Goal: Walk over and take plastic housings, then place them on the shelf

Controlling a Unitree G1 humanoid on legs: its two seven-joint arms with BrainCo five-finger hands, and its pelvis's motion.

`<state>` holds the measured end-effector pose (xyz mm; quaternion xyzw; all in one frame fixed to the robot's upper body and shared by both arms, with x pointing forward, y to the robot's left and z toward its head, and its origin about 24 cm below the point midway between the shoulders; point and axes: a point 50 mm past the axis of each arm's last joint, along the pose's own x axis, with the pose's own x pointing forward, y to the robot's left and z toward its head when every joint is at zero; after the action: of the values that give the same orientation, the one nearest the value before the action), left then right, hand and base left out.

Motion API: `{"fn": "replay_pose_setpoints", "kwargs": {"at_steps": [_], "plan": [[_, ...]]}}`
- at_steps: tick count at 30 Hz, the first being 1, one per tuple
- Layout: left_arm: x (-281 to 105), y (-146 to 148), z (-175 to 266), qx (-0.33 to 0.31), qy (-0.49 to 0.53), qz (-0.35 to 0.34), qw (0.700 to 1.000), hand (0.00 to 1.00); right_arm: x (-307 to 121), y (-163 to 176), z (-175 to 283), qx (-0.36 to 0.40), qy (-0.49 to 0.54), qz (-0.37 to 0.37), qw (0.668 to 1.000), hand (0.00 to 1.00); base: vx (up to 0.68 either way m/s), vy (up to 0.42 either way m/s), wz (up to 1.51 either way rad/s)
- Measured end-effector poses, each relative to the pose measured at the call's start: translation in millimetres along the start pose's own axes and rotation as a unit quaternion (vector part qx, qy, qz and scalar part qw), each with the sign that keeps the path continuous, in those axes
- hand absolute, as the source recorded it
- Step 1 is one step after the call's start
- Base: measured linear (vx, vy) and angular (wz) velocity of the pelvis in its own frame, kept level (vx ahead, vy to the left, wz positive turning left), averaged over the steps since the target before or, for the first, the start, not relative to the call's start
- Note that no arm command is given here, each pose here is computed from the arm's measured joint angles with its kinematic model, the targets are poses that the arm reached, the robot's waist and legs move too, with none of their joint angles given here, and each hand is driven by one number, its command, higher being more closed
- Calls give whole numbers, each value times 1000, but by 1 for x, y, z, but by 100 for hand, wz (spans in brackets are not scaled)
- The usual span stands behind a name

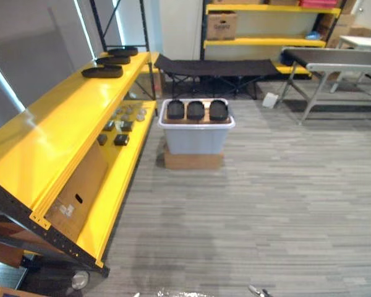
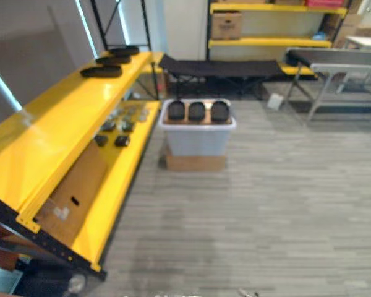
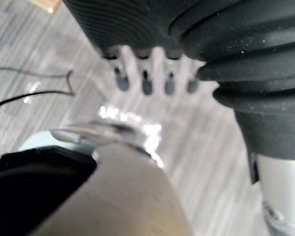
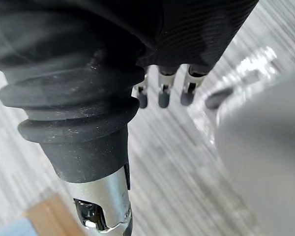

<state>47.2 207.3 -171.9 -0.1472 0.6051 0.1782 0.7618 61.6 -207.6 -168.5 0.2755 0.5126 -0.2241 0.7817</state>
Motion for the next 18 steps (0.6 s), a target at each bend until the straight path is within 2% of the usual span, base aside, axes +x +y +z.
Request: {"fn": "replay_pose_setpoints", "kwargs": {"at_steps": [18], "plan": [[1, -6, 10, -4, -12, -25, 1000, 0, 6, 22, 5, 16, -1, 22, 1000, 0, -3, 7, -1]]}}
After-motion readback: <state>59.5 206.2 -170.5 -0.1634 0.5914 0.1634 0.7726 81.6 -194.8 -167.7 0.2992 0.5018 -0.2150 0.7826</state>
